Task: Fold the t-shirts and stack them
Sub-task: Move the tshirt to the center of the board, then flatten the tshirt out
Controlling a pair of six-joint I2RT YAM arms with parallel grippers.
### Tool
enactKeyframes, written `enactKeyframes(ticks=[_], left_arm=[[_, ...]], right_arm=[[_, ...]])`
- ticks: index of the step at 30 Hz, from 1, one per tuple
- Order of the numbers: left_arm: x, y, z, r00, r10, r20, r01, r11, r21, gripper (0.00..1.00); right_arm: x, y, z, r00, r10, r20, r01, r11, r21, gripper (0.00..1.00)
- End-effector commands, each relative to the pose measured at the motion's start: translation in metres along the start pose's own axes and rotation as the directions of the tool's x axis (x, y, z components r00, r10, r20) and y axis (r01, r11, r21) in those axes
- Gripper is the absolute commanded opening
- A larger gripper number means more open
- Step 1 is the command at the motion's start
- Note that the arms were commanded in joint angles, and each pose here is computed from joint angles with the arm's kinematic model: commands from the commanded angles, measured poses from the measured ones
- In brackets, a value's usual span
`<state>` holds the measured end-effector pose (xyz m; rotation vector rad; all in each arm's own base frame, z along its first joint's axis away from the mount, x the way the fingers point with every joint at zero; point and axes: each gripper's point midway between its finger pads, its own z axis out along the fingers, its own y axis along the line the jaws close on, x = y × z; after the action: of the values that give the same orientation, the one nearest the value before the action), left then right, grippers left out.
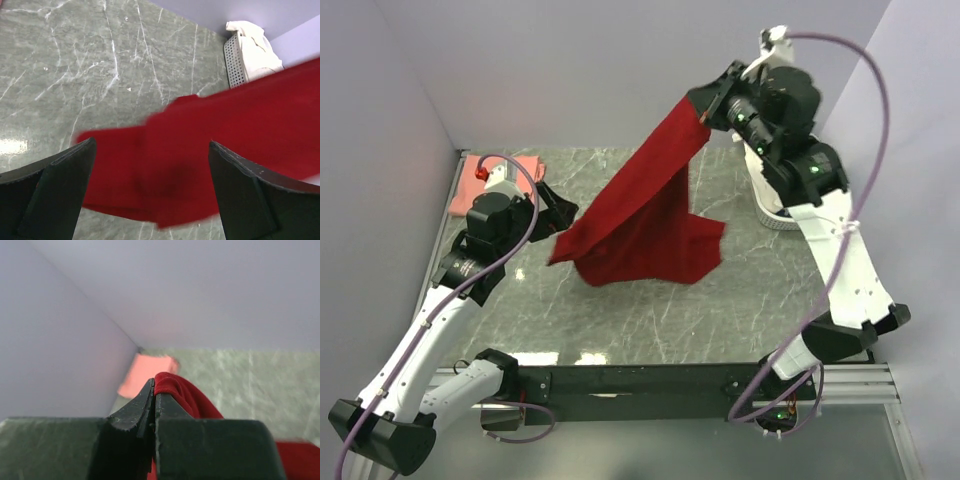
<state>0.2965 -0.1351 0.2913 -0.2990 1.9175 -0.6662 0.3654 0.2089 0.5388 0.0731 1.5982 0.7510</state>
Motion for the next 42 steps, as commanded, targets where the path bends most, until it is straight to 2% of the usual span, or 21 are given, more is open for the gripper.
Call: enactKeyframes(ticks=[1, 2, 4, 5, 6, 7, 8, 9, 10, 11, 12, 15, 16, 18, 19, 21, 22, 23, 30, 34, 42], left_arm=[[-0.008, -0.001, -0.005, 0.999, -0.014, 0.035, 0.014, 1.0, 0.004, 0.99], [-0.001, 0.005, -0.001, 1.0, -0.016, 0.019, 0.016, 1.0, -0.011, 0.99], [0.008, 0.01, 0.002, 1.0, -0.024, 0.002, 0.024, 1.0, -0.019, 0.99], [0.019, 0.017, 0.006, 0.999, -0.029, -0.023, 0.029, 0.999, -0.033, 0.99], [0.024, 0.019, 0.009, 0.999, -0.035, -0.03, 0.034, 0.999, -0.032, 0.99], [0.03, 0.023, 0.011, 0.998, -0.055, -0.041, 0.054, 0.998, -0.038, 0.99], [0.044, 0.031, 0.014, 0.995, -0.069, -0.071, 0.065, 0.997, -0.052, 0.98], [0.051, 0.035, 0.016, 0.994, -0.081, -0.078, 0.076, 0.995, -0.061, 0.97], [0.055, 0.038, 0.019, 0.991, -0.11, -0.078, 0.105, 0.992, -0.064, 0.95], [0.071, 0.049, 0.021, 0.987, -0.127, -0.1, 0.118, 0.989, -0.088, 0.93], [0.076, 0.054, 0.023, 0.985, -0.14, -0.104, 0.13, 0.986, -0.103, 0.92], [0.092, 0.078, 0.029, 0.978, -0.187, -0.087, 0.169, 0.968, -0.185, 0.87], [0.095, 0.081, 0.031, 0.976, -0.204, -0.082, 0.185, 0.963, -0.198, 0.86], [0.1, 0.089, 0.038, 0.972, -0.222, -0.075, 0.2, 0.953, -0.227, 0.84], [0.101, 0.091, 0.041, 0.969, -0.237, -0.073, 0.215, 0.948, -0.233, 0.81], [0.102, 0.093, 0.049, 0.966, -0.249, -0.07, 0.226, 0.945, -0.238, 0.78], [0.102, 0.094, 0.051, 0.964, -0.256, -0.069, 0.233, 0.942, -0.242, 0.75], [0.101, 0.093, 0.054, 0.963, -0.259, -0.067, 0.237, 0.942, -0.239, 0.74], [0.115, 0.113, 0.064, 0.963, -0.256, -0.085, 0.221, 0.93, -0.293, 0.64], [0.129, 0.122, 0.069, 0.958, -0.263, -0.113, 0.22, 0.93, -0.294, 0.65], [0.156, 0.128, 0.083, 0.944, -0.275, -0.18, 0.219, 0.934, -0.281, 0.72]], right_arm=[[0.024, -0.049, 0.02, 0.998, 0.052, -0.029, -0.049, 0.994, 0.095, 0.0], [0.047, -0.085, 0.026, 0.994, 0.08, -0.069, -0.069, 0.987, 0.147, 0.0], [0.073, -0.126, 0.028, 0.984, 0.145, -0.106, -0.119, 0.968, 0.222, 0.0], [0.106, -0.157, 0.026, 0.97, 0.181, -0.164, -0.131, 0.952, 0.276, 0.0], [0.115, -0.188, 0.022, 0.963, 0.214, -0.163, -0.15, 0.93, 0.337, 0.0], [0.129, -0.207, 0.017, 0.957, 0.232, -0.173, -0.154, 0.916, 0.371, 0.11], [0.161, -0.229, 0.008, 0.942, 0.258, -0.215, -0.15, 0.897, 0.416, 0.17], [0.172, -0.243, 0.001, 0.938, 0.261, -0.228, -0.14, 0.887, 0.439, 0.24], [0.182, -0.251, -0.005, 0.936, 0.259, -0.237, -0.127, 0.879, 0.459, 0.31], [0.2, -0.261, -0.016, 0.931, 0.26, -0.257, -0.11, 0.868, 0.484, 0.45], [0.206, -0.265, -0.021, 0.93, 0.259, -0.26, -0.101, 0.863, 0.495, 0.5], [0.222, -0.251, -0.031, 0.93, 0.238, -0.282, -0.086, 0.882, 0.464, 0.6], [0.235, -0.231, -0.028, 0.928, 0.202, -0.314, -0.051, 0.901, 0.431, 0.63], [0.251, -0.207, -0.022, 0.92, 0.146, -0.363, 0.0, 0.928, 0.371, 0.63], [0.266, -0.177, -0.015, 0.912, 0.104, -0.398, 0.023, 0.953, 0.301, 0.63], [0.295, -0.16, 0.001, 0.882, 0.065, -0.467, 0.055, 0.969, 0.239, 0.63], [0.295, -0.147, 0.013, 0.881, 0.047, -0.47, 0.06, 0.976, 0.21, 0.63], [0.325, -0.137, 0.023, 0.85, 0.025, -0.526, 0.083, 0.98, 0.18, 0.63], [0.409, -0.098, 0.071, 0.737, -0.087, -0.671, 0.175, 0.982, 0.065, 0.59], [0.44, -0.09, 0.084, 0.696, -0.106, -0.71, 0.196, 0.98, 0.046, 0.6], [0.476, -0.08, 0.077, 0.642, -0.142, -0.753, 0.246, 0.969, 0.027, 0.62]])
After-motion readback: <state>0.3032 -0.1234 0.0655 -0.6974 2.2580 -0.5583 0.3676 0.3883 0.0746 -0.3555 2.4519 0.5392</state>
